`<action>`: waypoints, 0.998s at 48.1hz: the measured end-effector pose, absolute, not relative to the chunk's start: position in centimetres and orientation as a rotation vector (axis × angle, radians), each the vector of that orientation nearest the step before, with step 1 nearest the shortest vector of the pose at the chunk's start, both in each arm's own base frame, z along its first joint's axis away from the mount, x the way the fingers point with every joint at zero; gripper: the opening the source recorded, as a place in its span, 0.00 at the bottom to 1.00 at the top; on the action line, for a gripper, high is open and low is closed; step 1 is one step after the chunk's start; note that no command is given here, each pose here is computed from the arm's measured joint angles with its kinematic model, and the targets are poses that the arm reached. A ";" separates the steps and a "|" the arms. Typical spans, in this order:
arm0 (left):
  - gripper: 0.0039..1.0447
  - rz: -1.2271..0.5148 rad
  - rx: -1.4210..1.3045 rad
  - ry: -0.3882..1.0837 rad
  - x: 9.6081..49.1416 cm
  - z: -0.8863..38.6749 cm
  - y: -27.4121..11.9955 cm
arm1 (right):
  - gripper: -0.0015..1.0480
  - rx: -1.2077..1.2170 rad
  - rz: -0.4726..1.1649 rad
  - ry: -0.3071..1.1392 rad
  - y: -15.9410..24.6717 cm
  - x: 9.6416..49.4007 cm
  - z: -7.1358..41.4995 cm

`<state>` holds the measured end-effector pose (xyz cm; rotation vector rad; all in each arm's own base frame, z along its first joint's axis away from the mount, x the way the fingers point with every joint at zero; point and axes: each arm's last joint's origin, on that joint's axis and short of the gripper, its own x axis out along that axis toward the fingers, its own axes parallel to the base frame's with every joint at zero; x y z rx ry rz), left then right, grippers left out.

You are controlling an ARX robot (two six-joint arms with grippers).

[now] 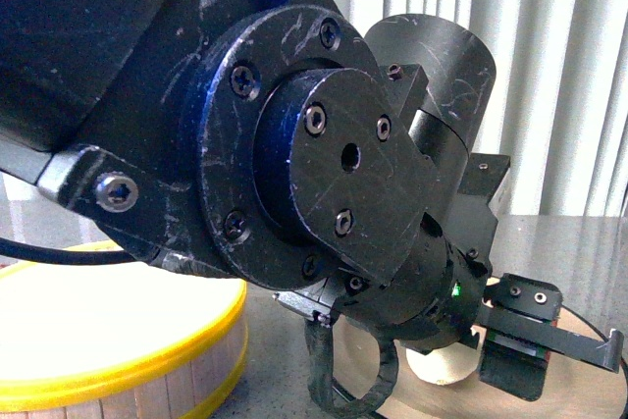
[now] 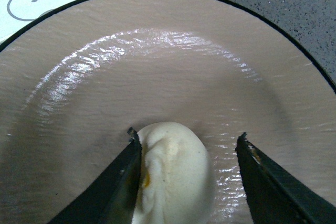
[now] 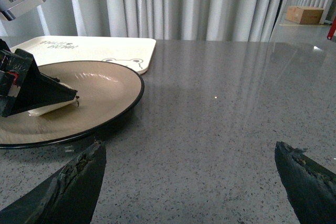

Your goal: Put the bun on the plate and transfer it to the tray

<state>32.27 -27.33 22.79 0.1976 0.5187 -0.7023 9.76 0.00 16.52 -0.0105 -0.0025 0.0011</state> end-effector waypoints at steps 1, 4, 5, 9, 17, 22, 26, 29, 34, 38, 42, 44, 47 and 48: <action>0.59 -0.705 0.191 0.516 32.3 22.9 -27.3 | 0.92 -0.010 0.001 -0.002 0.0 9.8 16.5; 0.69 -0.704 0.176 0.506 32.3 23.0 -27.3 | 0.92 -0.010 0.001 -0.002 0.0 9.8 16.5; 0.72 -0.704 0.171 0.502 32.3 23.1 -27.3 | 0.92 -0.010 0.001 -0.002 0.0 9.8 16.5; 0.88 -0.695 0.134 0.477 32.4 23.6 -27.3 | 0.92 -0.010 0.001 -0.002 0.0 9.8 16.5; 0.94 -0.691 0.087 0.452 32.2 24.8 -26.9 | 0.92 -0.010 0.001 -0.002 0.0 9.8 16.5; 0.94 -0.676 0.066 0.436 32.5 25.5 -26.3 | 0.92 -0.010 0.001 -0.002 0.0 9.8 16.5; 0.94 -0.625 0.039 0.423 33.5 26.2 -25.3 | 0.92 -0.010 0.001 -0.002 0.0 9.8 16.5; 0.94 -0.569 0.022 0.424 34.3 26.9 -24.4 | 0.92 -0.010 0.001 -0.002 0.0 9.8 16.5; 0.94 -0.510 0.000 0.410 35.3 27.7 -23.2 | 0.92 -0.010 0.001 -0.002 0.0 9.8 16.5; 0.94 -0.479 -0.012 0.407 35.8 27.9 -22.5 | 0.92 -0.010 0.001 -0.002 0.0 9.8 16.5; 0.94 -0.477 -0.014 0.409 35.9 27.9 -22.4 | 0.92 -0.010 0.002 -0.002 0.0 9.8 16.5; 0.94 -0.481 -0.014 0.409 35.8 27.9 -22.5 | 0.92 -0.010 0.002 -0.002 0.0 9.8 16.5; 0.94 -0.490 -0.013 0.409 35.6 27.9 -22.8 | 0.92 -0.010 0.001 -0.002 0.0 9.8 16.5; 0.94 -0.492 -0.013 0.410 35.6 27.9 -22.9 | 0.92 -0.010 0.000 -0.002 0.0 9.8 16.5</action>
